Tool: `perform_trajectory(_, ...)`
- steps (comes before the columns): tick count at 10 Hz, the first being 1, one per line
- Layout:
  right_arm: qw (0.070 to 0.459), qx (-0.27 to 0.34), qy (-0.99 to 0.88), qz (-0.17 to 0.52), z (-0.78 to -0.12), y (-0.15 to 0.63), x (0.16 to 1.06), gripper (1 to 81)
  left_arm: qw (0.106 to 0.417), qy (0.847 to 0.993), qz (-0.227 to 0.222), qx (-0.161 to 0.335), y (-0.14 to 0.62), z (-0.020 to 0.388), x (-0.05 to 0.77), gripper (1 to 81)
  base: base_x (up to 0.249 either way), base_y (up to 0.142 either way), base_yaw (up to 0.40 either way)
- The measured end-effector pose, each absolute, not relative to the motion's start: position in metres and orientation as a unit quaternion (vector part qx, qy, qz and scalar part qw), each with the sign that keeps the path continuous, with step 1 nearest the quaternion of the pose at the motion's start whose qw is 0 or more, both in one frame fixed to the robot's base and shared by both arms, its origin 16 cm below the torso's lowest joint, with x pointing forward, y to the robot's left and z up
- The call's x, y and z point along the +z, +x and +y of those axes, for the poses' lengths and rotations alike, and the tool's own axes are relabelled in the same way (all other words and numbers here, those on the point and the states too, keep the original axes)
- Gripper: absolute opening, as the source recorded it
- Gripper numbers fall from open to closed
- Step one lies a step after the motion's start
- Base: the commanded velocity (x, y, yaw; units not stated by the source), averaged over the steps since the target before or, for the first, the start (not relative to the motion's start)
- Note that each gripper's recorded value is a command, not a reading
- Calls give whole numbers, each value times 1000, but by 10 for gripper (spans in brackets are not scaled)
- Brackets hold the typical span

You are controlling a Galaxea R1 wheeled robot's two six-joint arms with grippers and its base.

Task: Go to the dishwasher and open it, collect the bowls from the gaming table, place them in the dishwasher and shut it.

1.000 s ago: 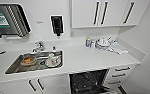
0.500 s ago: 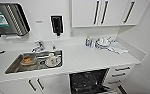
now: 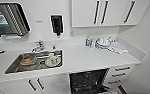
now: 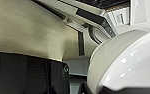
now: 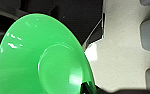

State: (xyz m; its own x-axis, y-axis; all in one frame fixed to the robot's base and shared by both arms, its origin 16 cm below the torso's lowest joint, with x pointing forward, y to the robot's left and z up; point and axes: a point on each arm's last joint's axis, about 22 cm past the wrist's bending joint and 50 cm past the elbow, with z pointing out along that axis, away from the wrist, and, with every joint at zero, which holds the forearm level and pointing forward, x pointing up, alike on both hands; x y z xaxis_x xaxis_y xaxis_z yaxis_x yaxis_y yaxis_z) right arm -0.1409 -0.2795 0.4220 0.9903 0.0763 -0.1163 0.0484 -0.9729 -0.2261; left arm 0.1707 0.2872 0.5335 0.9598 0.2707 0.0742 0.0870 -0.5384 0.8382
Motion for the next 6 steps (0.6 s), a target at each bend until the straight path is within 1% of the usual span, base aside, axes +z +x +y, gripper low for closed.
perform_trajectory(1, 112, 62, -991, -31, -280, -141, 422, 10, 446, 883, 108, 93, 169, 298, 528, 10, 0, 0, 0)
perform_trajectory(2, 112, 62, -991, -31, -280, -141, 422, 10, 432, 891, 109, 90, 176, 302, 526, 10, 0, 0, 0)
perform_trajectory(3, 112, 62, -991, -31, -280, -141, 422, 10, 426, 894, 107, 94, 200, 298, 528, 10, 0, 0, 0)
perform_trajectory(4, 112, 63, -991, -31, -280, -141, 422, 10, 432, 890, 102, 104, 237, 288, 536, 10, 0, 0, 0)
perform_trajectory(5, 112, 63, -991, -31, -279, -141, 422, 10, 454, 877, 107, 115, 276, 266, 549, 10, 0, 0, 0)
perform_trajectory(6, 112, 63, -991, -31, -280, -141, 422, 10, 482, 863, 106, 111, 295, 236, 559, 10, 0, 0, 0)
